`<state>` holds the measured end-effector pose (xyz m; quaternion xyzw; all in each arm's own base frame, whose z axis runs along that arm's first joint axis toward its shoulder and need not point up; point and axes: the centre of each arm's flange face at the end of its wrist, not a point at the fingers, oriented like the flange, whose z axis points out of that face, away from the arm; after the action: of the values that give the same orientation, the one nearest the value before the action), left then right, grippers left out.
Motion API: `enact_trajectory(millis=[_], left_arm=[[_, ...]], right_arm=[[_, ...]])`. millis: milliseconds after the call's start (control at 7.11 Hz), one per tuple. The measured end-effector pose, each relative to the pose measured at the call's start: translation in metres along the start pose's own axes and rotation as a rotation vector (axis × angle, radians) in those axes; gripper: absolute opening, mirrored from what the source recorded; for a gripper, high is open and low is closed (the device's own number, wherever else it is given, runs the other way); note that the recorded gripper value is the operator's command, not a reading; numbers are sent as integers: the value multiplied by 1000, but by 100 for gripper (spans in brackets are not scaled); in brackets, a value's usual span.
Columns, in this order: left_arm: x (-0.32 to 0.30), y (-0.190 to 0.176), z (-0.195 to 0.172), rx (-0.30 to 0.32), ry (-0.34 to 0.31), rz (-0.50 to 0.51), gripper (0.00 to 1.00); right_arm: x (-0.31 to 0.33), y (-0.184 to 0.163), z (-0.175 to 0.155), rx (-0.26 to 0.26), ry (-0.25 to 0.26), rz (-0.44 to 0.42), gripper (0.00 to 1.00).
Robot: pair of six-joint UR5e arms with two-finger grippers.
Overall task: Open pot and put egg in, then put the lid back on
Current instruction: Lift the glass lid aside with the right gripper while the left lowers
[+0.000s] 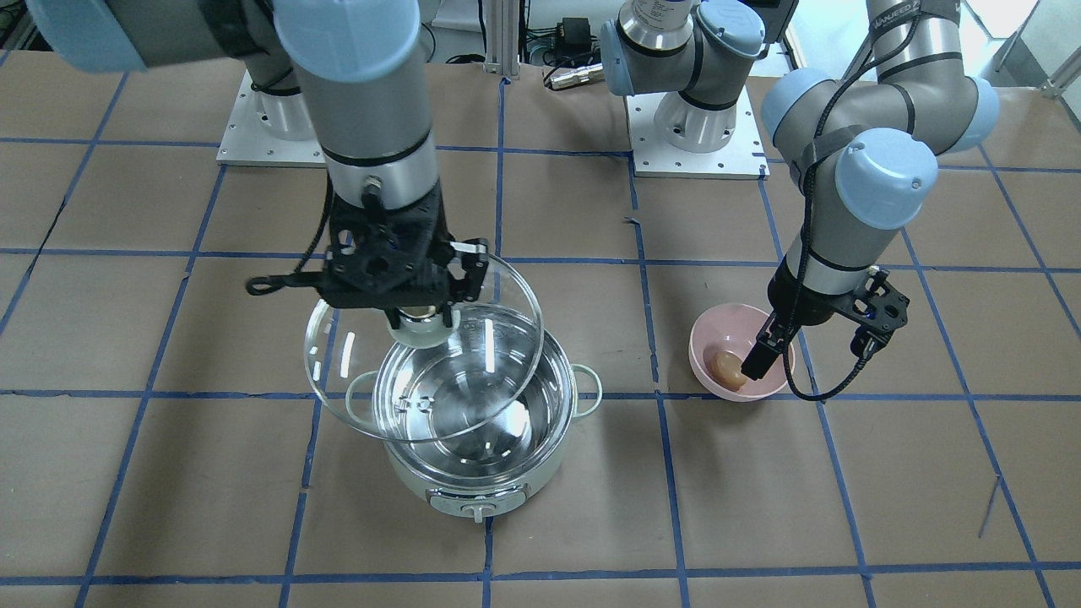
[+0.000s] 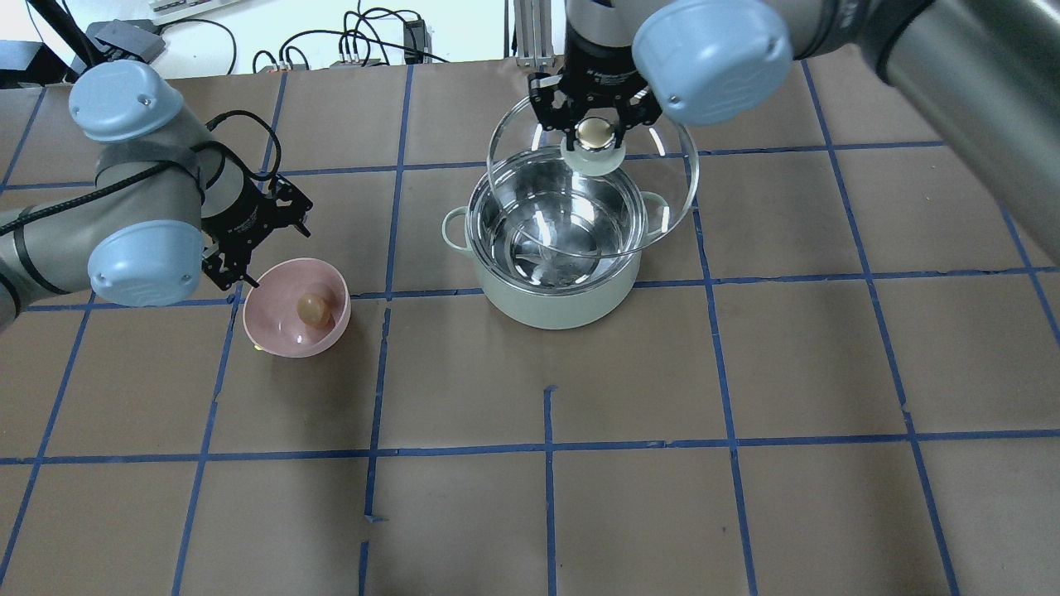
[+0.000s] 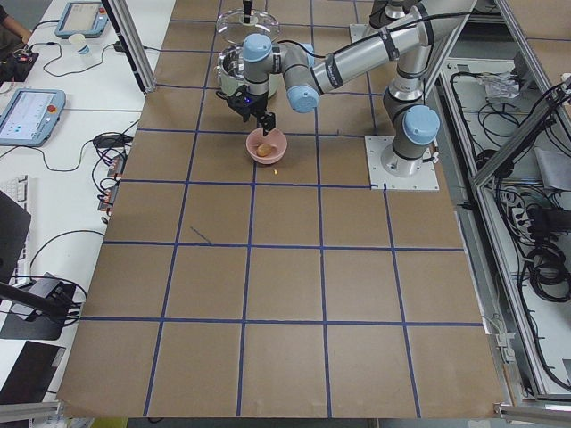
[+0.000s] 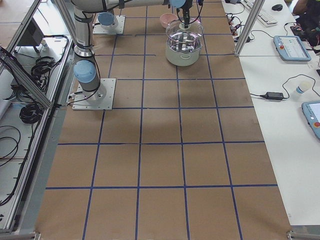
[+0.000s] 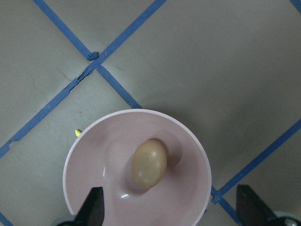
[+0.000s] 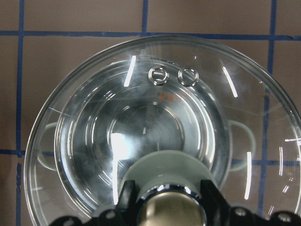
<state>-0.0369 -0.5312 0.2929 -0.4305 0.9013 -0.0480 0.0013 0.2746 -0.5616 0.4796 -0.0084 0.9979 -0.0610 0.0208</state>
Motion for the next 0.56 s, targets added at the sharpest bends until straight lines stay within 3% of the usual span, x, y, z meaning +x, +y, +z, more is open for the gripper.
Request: enact_trajectory(millis=[281, 563], left_arm=[[-11, 10, 25, 34, 19, 2, 100], [-15, 12, 37, 34, 14, 14, 100]], right_arm=[[101, 16, -44, -45, 18, 26, 2], [155, 52, -51, -72, 21, 26, 3]])
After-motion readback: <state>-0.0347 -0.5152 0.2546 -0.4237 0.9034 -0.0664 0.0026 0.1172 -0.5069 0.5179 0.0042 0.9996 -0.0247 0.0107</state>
